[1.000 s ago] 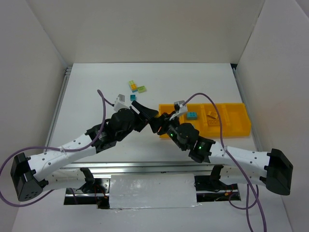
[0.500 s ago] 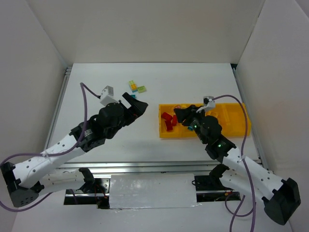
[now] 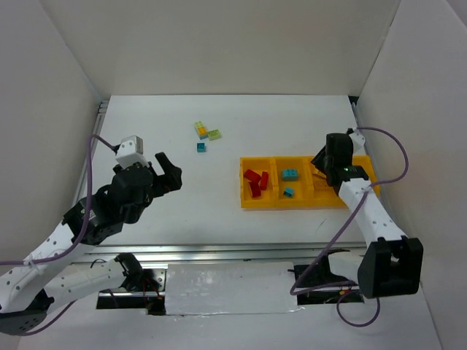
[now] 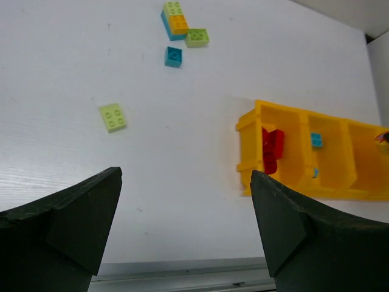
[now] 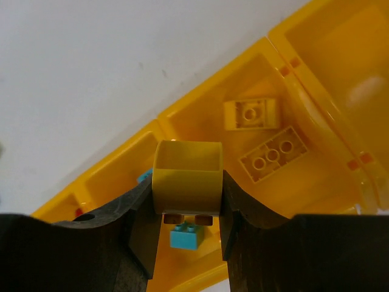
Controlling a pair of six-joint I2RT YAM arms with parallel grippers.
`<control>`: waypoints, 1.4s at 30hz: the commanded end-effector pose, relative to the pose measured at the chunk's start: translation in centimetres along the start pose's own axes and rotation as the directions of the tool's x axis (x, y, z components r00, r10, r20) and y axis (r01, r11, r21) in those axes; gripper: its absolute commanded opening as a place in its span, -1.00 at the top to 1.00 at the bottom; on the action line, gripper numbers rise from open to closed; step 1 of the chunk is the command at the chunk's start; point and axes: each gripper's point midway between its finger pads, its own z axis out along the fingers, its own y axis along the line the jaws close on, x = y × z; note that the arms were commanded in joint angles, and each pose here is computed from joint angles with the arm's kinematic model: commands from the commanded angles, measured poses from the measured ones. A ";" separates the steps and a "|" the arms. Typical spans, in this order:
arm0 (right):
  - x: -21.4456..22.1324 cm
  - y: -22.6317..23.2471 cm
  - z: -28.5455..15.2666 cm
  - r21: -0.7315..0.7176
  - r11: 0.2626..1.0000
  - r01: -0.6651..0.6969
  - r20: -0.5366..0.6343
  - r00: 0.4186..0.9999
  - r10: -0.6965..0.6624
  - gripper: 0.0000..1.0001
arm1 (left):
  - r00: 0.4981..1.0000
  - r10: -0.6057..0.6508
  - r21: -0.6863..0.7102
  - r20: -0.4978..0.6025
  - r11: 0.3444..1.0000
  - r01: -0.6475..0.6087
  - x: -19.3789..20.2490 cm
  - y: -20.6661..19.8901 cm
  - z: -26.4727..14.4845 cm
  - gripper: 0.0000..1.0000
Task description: Sort the legos into containers by color
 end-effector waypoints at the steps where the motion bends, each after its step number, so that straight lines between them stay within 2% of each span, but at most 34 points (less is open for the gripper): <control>1: -0.7 -0.8 1.0 0.090 0.996 0.022 -0.038 0.999 -0.018 1.00 | 0.989 0.143 -0.028 -0.030 0.989 -0.143 1.5 1.9 0.2 -0.99; 6: -0.4 -1.9 2.9 0.156 0.987 0.022 -0.066 0.998 -0.012 1.00 | 0.971 0.220 -0.067 -0.093 0.972 -0.227 4.0 3.1 1.5 -0.99; 9: 0.4 -2.3 3.6 0.168 0.985 0.028 -0.083 0.996 -0.014 0.90 | 0.966 0.230 -0.083 -0.115 0.967 -0.240 5.1 3.5 2.2 -0.99; 12: 0.9 -2.6 4.2 0.183 0.983 0.028 -0.106 0.994 -0.009 0.70 | 0.966 0.227 -0.063 -0.127 0.970 -0.236 5.7 3.1 2.5 -0.99; 14: 1.2 -2.6 4.4 0.183 0.983 0.031 -0.117 0.993 -0.010 0.34 | 0.966 0.223 -0.058 -0.127 0.971 -0.232 5.8 3.0 2.6 -0.99; 15: 1.2 -2.6 4.5 0.183 0.983 0.030 -0.117 0.993 -0.009 -0.11 | 0.966 0.223 -0.059 -0.128 0.971 -0.231 5.9 3.1 2.5 -0.99; 21: 0.6 -2.4 4.3 0.186 0.982 0.018 -0.102 0.995 0.001 -0.76 | 0.969 0.208 -0.078 -0.130 0.973 -0.219 6.1 3.4 2.8 -0.99; 26: -0.6 -0.8 2.6 0.112 0.994 -0.014 -0.084 0.996 0.023 -0.99 | 0.975 0.173 -0.113 -0.137 0.976 -0.188 6.3 3.7 3.7 -0.99; 32: -1.6 5.0 -4.1 -0.179 0.984 0.022 -0.027 0.999 -0.027 -0.99 | 0.983 0.061 -0.221 -0.174 0.970 -0.099 6.3 5.5 6.9 -0.99; 33: -1.9 5.9 -5.8 -0.241 0.970 0.028 -0.006 1.000 -0.030 -0.99 | 0.975 0.050 -0.210 -0.219 0.973 -0.097 7.1 5.5 7.7 -0.99; 34: -1.3 7.7 -7.1 -0.348 0.937 0.040 -0.028 0.998 -0.053 -0.99 | 0.973 0.038 -0.213 -0.226 0.973 -0.087 7.1 5.7 8.2 -0.99; 37: 1.3 10.6 -10.2 -0.538 0.839 0.076 -0.082 0.987 -0.142 -0.99 | 0.972 -0.017 -0.282 -0.234 0.958 -0.052 7.1 6.9 10.4 -0.99; 42: 6.4 12.6 -12.8 -0.649 0.752 0.112 -0.160 0.947 -0.279 -0.99 | 0.954 -0.075 -0.358 -0.290 0.933 -0.035 8.4 8.4 14.6 -0.99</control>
